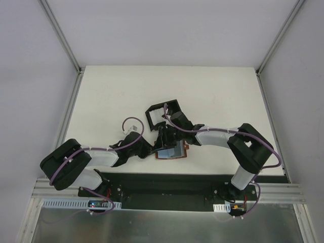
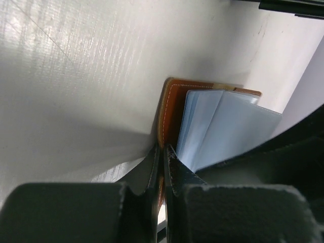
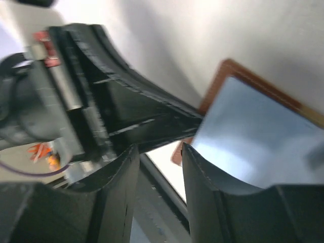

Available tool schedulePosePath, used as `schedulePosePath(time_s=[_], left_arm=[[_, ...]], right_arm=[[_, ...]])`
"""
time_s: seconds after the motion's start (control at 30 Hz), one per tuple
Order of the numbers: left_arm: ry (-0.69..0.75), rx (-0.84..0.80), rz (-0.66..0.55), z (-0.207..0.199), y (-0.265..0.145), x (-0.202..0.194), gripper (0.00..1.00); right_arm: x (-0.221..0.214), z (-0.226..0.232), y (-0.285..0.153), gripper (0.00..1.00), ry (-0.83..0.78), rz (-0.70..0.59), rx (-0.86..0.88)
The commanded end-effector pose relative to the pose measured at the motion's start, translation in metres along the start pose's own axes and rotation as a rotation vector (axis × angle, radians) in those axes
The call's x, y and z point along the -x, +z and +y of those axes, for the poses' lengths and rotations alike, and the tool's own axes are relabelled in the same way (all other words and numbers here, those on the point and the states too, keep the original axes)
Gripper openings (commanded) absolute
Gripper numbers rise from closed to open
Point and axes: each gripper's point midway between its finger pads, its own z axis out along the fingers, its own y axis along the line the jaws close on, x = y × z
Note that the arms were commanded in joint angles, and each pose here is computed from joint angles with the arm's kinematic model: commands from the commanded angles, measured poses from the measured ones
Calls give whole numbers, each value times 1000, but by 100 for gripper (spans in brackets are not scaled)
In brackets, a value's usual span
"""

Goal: Put the credit cards into the card holder
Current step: Turn over the card slot in the card holder.

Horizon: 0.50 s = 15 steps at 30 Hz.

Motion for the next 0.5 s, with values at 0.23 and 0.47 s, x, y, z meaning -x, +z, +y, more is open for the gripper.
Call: schedulePosePath(time_s=[0.23, 0.47], left_arm=[[7, 347, 90, 107, -13, -23, 0], [25, 328, 87, 101, -12, -21, 0]], right_arm=[[17, 41, -51, 42, -161, -157, 62], [8, -45, -76, 43, -69, -166, -310]])
